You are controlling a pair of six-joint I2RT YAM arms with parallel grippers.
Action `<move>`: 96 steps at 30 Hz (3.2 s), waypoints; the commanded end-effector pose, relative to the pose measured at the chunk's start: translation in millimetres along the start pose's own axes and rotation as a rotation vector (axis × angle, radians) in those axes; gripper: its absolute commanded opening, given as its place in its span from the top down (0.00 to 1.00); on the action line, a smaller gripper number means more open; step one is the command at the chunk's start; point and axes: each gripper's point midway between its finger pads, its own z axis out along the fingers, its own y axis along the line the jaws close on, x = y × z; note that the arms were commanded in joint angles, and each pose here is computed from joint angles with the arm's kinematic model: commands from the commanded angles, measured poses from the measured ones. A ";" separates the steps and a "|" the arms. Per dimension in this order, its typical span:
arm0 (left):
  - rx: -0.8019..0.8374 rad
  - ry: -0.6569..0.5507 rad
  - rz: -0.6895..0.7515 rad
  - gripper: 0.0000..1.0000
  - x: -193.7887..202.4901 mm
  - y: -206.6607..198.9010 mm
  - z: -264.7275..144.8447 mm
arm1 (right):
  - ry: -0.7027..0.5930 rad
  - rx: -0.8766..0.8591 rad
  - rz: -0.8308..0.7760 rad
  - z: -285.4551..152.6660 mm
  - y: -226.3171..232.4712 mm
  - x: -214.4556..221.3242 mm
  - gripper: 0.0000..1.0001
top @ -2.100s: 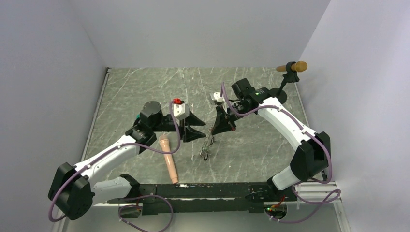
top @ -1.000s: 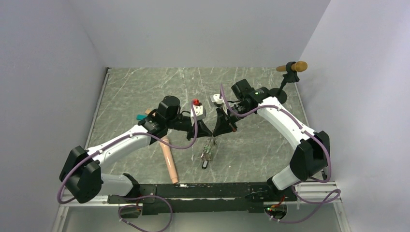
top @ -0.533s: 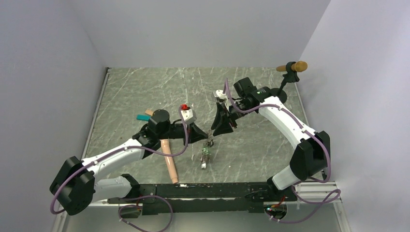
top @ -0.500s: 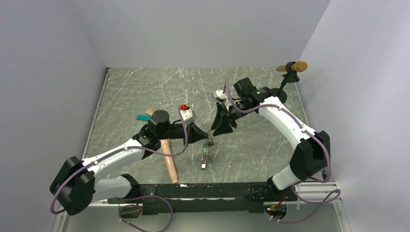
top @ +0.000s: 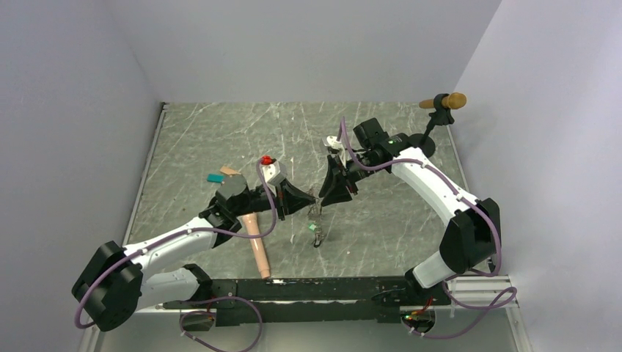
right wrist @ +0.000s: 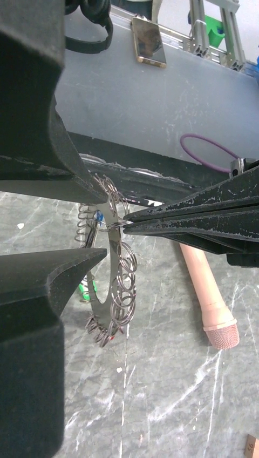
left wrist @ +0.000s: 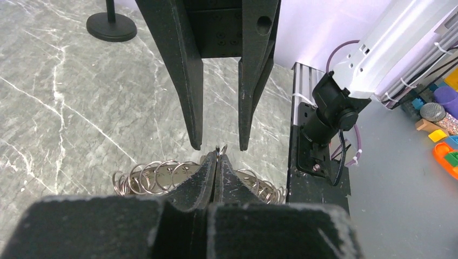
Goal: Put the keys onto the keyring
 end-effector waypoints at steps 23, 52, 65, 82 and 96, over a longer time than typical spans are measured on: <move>-0.039 -0.242 0.014 1.00 -50.2 -3.4 -11.8 | -0.012 0.022 -0.015 3.0 -5.5 -6.0 0.97; 0.094 -0.372 -0.074 1.00 -60.6 -16.7 -8.0 | -0.024 0.051 -0.027 9.0 -6.3 -8.9 1.00; -0.009 -0.476 -0.132 1.00 -65.0 -4.6 -17.6 | -0.062 0.112 -0.061 7.2 -8.6 -17.0 1.00; -0.104 -0.620 -0.227 1.00 -72.0 0.7 -5.7 | -0.055 0.187 -0.108 14.0 -11.6 -22.3 1.00; -0.102 -0.572 -0.228 1.00 -49.8 -2.2 -1.0 | -0.081 0.185 -0.105 5.3 -7.1 -29.7 1.00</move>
